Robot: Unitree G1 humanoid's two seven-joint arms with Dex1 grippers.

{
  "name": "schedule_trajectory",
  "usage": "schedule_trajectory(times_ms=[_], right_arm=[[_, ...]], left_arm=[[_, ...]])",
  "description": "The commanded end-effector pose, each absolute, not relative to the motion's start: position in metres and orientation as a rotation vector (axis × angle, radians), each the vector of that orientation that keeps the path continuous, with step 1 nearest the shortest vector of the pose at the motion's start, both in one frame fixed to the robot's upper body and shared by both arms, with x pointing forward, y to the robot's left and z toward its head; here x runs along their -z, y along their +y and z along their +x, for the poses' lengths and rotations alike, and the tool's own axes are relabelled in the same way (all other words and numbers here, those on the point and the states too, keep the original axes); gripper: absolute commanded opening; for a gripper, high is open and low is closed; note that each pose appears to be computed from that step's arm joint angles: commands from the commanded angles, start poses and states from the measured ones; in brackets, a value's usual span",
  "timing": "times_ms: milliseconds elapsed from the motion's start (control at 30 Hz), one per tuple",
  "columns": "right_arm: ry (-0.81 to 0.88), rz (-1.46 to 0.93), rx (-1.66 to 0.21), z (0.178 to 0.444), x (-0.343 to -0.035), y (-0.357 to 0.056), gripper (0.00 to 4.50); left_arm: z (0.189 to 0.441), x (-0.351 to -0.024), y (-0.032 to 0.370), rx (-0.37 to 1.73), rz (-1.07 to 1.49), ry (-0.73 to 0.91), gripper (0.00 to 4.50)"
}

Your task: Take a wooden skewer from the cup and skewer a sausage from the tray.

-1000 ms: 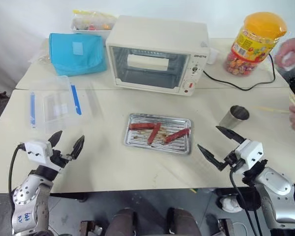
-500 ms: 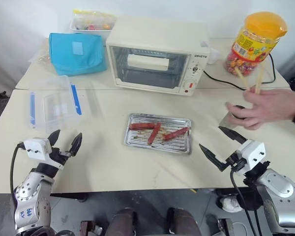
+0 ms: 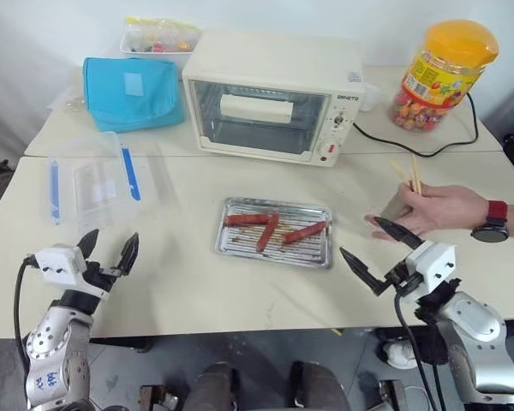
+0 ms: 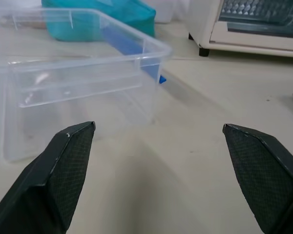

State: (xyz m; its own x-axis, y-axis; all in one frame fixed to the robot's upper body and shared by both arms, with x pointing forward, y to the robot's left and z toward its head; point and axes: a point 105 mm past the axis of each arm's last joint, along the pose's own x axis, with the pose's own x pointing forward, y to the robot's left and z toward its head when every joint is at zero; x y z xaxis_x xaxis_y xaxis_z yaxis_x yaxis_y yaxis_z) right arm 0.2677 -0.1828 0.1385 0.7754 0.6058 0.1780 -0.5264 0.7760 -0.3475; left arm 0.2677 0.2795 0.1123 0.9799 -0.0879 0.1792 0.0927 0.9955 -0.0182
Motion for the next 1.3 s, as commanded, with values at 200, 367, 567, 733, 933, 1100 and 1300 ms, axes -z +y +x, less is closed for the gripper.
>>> schedule_trajectory(times_ms=[200, 367, 567, 733, 933, 1100, 1300], right_arm=[[-0.308, -0.264, -0.679, 0.256, -0.139, -0.172, 4.5], [-0.264, -0.289, -0.727, 0.251, -0.131, -0.175, 4.5], [-0.247, -0.305, -0.752, 0.25, -0.126, -0.18, 4.5], [-0.246, -0.309, -0.767, 0.25, -0.123, -0.181, 4.5], [-0.233, -0.301, -0.826, 0.248, -0.117, -0.177, 4.5], [-0.232, -0.302, -0.817, 0.251, -0.115, -0.179, 4.5], [-0.227, -0.296, -0.801, 0.253, -0.113, -0.184, 4.5]], left_arm=[[0.268, -0.141, 0.249, 0.157, 0.078, -0.269, 4.43], [0.265, -0.143, 0.234, 0.229, 0.101, -0.261, 4.43], [0.252, -0.132, 0.233, 0.23, 0.087, -0.208, 4.43], [0.248, -0.131, 0.234, 0.206, 0.086, -0.203, 4.43], [0.25, -0.135, 0.23, 0.221, 0.105, -0.209, 4.43], [0.248, -0.134, 0.231, 0.216, 0.107, -0.204, 4.43], [0.252, -0.135, 0.23, 0.218, 0.109, -0.212, 4.43]])
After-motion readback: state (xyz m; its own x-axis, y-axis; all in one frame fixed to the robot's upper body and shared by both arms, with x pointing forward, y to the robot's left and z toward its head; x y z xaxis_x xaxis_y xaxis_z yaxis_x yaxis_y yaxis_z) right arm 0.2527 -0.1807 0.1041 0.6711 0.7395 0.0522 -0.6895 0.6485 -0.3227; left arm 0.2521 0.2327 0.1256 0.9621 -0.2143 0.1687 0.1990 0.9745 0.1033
